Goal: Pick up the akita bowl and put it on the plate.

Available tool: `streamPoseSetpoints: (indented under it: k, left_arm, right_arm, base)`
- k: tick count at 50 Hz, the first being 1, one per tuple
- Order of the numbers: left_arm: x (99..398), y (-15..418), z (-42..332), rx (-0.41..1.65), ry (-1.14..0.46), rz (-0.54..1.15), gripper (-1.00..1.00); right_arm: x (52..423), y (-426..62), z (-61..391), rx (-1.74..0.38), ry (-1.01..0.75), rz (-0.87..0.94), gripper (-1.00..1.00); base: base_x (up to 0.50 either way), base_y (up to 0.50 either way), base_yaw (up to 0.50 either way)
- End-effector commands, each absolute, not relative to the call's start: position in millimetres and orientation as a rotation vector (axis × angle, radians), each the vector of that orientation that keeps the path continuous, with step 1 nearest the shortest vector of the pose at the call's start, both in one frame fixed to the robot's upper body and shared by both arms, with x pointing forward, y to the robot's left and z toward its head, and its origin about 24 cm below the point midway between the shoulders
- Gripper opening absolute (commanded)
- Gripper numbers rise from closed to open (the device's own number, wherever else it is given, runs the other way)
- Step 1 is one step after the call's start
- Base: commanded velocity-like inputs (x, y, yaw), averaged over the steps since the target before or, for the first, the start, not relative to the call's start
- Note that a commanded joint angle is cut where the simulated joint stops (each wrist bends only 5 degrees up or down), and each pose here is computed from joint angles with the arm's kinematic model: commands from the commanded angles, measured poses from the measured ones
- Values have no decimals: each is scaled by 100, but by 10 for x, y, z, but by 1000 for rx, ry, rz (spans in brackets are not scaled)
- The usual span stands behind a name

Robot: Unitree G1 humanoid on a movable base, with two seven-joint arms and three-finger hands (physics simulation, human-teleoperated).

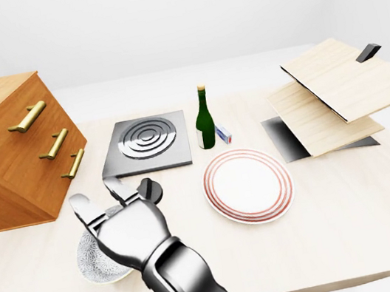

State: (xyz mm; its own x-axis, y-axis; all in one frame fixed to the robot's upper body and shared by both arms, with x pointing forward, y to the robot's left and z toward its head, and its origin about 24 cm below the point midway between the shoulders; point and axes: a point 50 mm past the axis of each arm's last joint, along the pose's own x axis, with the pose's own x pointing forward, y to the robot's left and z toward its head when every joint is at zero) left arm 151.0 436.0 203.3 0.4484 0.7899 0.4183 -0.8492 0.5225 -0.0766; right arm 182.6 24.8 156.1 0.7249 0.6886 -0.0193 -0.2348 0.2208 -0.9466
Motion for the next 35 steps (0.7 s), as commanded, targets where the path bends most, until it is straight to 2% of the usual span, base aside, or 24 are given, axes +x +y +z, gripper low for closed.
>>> streamPoseSetpoints:
  k: [1, 35]
  left_arm:
    - [1508, 4363, 2034, 148, -434, 1019, 100]
    - [1509, 4366, 2035, 142, -437, 1023, 100]
  right_arm:
    - [1779, 364, 1495, -1221, -444, 728, 100]
    - [1763, 460, 1257, -1249, -374, 836, 100]
  base:
    - [0, 0, 0]
    - [0, 0, 0]
